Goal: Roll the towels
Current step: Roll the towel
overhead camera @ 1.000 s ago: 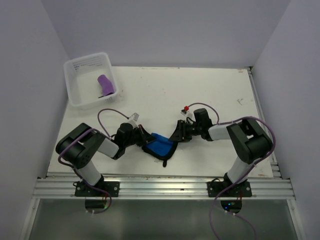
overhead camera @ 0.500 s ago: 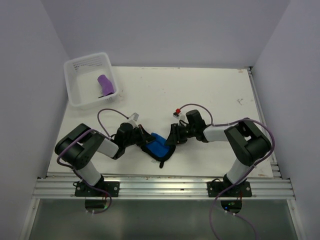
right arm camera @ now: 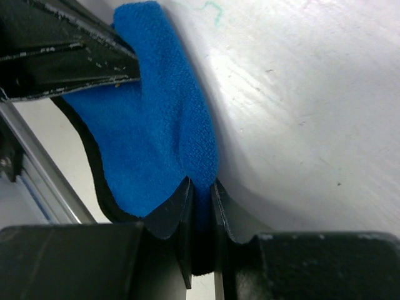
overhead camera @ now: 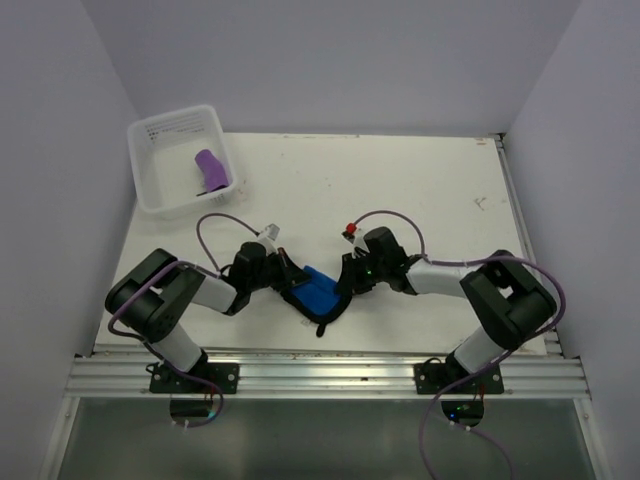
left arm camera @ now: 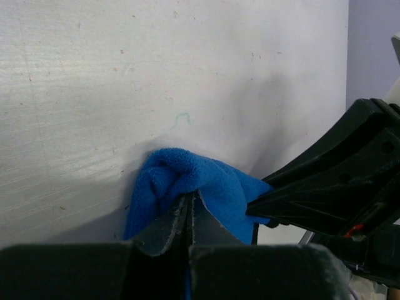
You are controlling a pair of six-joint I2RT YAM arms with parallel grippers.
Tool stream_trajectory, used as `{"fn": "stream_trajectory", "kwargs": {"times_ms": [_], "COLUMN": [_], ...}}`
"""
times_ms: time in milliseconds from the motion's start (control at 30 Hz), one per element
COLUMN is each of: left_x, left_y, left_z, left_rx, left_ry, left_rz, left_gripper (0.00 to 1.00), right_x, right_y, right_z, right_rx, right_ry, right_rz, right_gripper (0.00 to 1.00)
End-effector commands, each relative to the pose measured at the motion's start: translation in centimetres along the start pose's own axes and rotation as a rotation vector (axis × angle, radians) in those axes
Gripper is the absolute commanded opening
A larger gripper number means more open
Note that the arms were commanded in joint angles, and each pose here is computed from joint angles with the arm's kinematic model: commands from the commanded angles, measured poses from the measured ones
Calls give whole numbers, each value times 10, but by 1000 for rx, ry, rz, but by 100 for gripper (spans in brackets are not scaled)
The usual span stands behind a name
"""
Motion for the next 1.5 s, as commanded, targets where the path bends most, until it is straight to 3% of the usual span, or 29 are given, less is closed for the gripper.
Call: {"fn": "stream_trajectory", "kwargs": {"times_ms": [0,367,733,1167,1333,1467], "left_x": [31,30,29,33,35,37], "left_y": [-3,-1,-3,-5,-3,2], "left_z": [-5,-3,-3,-8,-11,-16], "left_rx": [27,43,46,48,48,38], "left_ry": [142,150,138,133,143,155], "left_rz": [49,54,38,25,38,61], "left_gripper": [0,0,0,0,0,0], "right_x": [-27,12,34,64,69,69], "right_y": [-24,-27,-39,-65,-77,-79], "right_z": [-12,-22,-19,-5,7,9], "right_rx": [21,-193,-349,-399,-362,-358], "right_ry": [-199,-291,-522,-742,-799,-809], "right_rz": [-71,-352,-632,-996,-1118,-1135], "right_gripper": [4,0,0,0,0,0]}}
Point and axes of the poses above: each gripper's point midway between its finger pads, its own z axis out along the fingers, its own x axis along the line the jaws close on, y = z × x, the point moved 1 cm from there along -z, back along the fingers, and after that the axes turned 11 degrees about z, right-handed, at the moved point
